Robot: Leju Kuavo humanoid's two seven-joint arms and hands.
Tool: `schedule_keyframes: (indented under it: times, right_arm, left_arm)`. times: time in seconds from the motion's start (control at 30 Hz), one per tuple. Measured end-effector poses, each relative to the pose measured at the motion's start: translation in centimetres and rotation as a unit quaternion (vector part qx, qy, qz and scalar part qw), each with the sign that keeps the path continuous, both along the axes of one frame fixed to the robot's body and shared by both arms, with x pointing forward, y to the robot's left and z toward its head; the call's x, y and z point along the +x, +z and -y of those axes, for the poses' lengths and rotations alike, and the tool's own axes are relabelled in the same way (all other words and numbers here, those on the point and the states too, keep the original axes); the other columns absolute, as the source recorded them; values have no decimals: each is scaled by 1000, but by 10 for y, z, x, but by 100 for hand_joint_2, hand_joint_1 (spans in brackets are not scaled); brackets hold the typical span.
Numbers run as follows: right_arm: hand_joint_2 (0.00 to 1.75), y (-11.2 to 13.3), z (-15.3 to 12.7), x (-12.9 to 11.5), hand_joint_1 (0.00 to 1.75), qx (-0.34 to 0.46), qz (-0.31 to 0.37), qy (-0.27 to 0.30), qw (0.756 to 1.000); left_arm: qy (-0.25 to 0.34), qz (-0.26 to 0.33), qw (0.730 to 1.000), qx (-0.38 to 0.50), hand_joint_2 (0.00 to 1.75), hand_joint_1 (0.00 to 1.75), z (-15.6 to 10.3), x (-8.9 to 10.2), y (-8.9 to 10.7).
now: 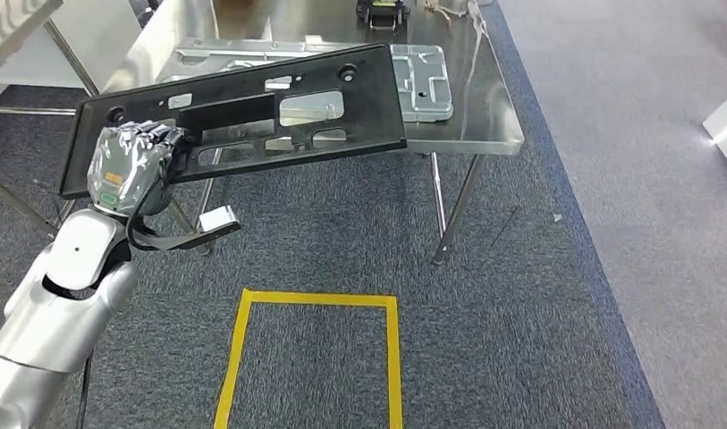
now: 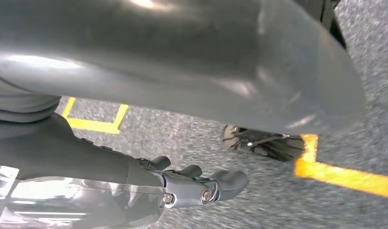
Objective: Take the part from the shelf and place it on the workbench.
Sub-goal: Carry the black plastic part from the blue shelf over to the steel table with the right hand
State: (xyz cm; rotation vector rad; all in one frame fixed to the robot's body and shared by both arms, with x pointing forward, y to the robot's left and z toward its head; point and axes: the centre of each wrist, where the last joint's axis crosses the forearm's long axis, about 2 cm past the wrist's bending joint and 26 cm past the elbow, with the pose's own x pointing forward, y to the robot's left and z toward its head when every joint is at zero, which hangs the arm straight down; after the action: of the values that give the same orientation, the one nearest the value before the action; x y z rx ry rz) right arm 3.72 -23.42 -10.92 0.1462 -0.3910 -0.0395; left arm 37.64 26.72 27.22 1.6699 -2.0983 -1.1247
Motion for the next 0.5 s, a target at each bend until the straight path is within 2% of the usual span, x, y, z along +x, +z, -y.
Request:
schedule_keyframes:
  times: [0.5]
  right_arm:
    - [0,0,2,-2,0,-2,2,-17,1000]
  left_arm:
    - [7,-11,1000,-1,175,175,6,-4,-12]
